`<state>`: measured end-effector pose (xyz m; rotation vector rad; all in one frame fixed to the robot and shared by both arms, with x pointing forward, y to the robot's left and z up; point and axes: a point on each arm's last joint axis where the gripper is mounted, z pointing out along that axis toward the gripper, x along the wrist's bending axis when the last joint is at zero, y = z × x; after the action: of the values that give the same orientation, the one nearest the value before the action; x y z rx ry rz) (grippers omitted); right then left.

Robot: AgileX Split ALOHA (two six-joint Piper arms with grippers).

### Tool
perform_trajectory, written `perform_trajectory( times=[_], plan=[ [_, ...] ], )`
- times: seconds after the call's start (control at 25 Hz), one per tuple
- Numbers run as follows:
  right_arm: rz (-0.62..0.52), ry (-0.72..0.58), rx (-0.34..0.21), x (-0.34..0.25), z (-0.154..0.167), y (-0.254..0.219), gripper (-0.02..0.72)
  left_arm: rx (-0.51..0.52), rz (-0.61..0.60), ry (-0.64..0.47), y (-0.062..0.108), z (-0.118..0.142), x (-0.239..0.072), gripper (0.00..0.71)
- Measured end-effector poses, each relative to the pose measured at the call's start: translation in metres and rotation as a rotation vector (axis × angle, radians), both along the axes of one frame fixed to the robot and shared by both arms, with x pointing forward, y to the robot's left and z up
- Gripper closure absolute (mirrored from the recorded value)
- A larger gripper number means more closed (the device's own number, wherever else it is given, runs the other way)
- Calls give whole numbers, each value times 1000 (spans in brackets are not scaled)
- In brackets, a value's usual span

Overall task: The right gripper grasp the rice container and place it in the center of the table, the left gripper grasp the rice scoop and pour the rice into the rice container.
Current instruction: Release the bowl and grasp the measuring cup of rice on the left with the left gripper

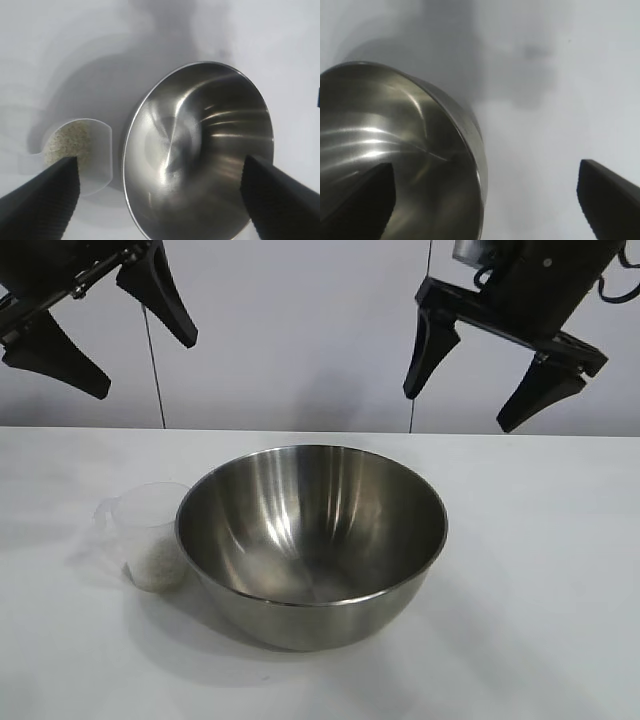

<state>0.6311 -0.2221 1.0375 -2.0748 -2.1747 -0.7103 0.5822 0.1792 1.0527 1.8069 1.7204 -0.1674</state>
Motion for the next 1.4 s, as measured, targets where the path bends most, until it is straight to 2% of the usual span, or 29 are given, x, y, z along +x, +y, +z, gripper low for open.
perform_trajectory(
  times=[0.28, 0.48, 0.64, 0.8, 0.88, 1.0, 1.04, 1.24, 1.4],
  plan=[
    [-11, 11, 14, -2, 4, -5, 19, -1, 6, -9, 0, 0, 1, 77],
    [-11, 11, 14, -2, 4, -5, 20, 18, -7, -101, 1, 4, 6, 77],
    [-11, 11, 14, -2, 4, -5, 20, 74, -4, -331, 7, 21, 8, 77],
    [-11, 11, 14, -2, 4, -5, 20, 202, 10, -700, 11, 47, -14, 77],
    [-11, 11, 14, -2, 4, -5, 21, 277, 9, -877, 11, 50, -29, 77],
    [-11, 11, 14, -2, 4, -5, 21, 363, 37, -1097, 12, 38, -50, 77],
    [-10, 11, 13, -2, 4, -5, 21, 391, 48, -1137, 14, 25, -57, 77],
    [-6, 13, 12, -2, 4, -5, 21, 482, 133, -1230, 33, -31, -85, 77],
    [-5, 13, 12, -2, 4, -5, 21, 512, 184, -1264, 46, -57, -105, 77]
  ],
)
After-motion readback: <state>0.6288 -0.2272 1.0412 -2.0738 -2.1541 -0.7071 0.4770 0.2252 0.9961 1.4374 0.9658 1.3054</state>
